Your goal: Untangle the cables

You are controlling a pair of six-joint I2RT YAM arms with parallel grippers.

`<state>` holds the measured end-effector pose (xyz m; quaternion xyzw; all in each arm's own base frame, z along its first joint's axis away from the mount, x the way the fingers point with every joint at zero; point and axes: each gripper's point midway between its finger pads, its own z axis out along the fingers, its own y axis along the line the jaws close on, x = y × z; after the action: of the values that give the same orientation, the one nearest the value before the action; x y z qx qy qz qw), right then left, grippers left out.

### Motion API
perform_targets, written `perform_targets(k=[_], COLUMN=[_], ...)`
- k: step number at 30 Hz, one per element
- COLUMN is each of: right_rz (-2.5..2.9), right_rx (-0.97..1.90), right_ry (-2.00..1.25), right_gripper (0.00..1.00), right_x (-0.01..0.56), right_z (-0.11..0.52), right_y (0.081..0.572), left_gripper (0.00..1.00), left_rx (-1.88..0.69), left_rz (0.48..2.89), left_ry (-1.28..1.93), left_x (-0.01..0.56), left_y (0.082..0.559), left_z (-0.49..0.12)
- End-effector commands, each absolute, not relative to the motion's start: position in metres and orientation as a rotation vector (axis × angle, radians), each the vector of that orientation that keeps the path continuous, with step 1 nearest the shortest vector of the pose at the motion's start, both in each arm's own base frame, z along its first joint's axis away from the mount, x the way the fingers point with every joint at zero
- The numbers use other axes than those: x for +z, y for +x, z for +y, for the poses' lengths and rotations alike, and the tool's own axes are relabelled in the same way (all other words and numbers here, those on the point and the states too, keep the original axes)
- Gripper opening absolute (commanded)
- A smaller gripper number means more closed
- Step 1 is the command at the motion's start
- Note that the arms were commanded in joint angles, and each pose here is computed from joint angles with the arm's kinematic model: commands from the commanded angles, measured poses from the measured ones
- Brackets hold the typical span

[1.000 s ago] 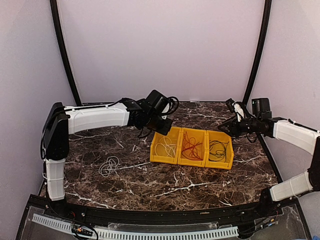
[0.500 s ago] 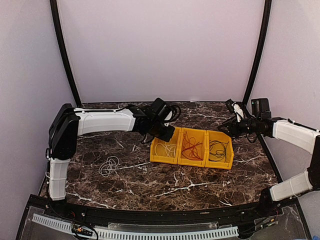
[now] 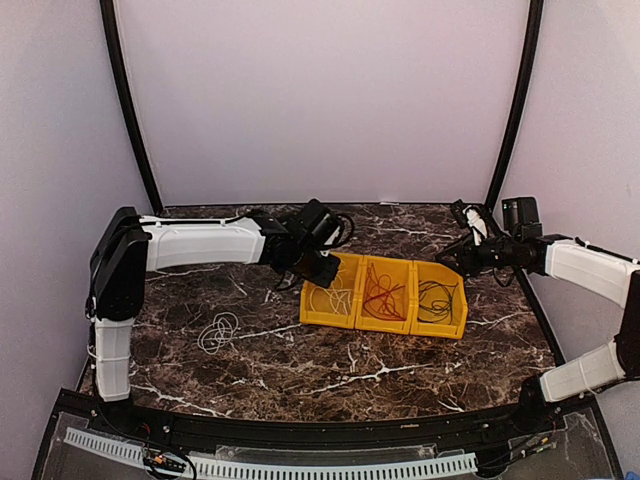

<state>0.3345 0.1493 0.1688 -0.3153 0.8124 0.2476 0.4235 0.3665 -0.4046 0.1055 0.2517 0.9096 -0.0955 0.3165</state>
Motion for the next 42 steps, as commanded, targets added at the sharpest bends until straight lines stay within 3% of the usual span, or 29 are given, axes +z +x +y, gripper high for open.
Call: perform_targets(k=[1,8,24,32,42], right_rz=[1.996,1.992,1.959,1.951,1.952], right_rx=[0.606,0.617,0.639,0.635,0.634], right_ry=[-0.805,-0.814,-0.838,-0.842,-0.846], right_gripper=[0.45,0.45,0.46,0.46,0.46], right_x=[0.178,0.179,0.185,0.188,0.186], right_z=[0.15,0.151,0.155,0.155,0.155], right_y=[0.339,0.338,0.332,0.33,0.33], left_gripper=[0.39,0.41,0.36,0.33,0.3], left_rx=[-0.256,-0.227,0.222,-0.056,-0.064], left_rz=[2.32,2.366,2.694,2.722,2.772], left_ry=[0.583,0.514,-0.01,-0.116,-0.087], left_x=[0.167,0.182,0.105,0.091,0.07], left_y=[0.35,0.318,0.229,0.243,0.253], left_z=[-0.378,-0.33,-0.155,-0.16,-0.169])
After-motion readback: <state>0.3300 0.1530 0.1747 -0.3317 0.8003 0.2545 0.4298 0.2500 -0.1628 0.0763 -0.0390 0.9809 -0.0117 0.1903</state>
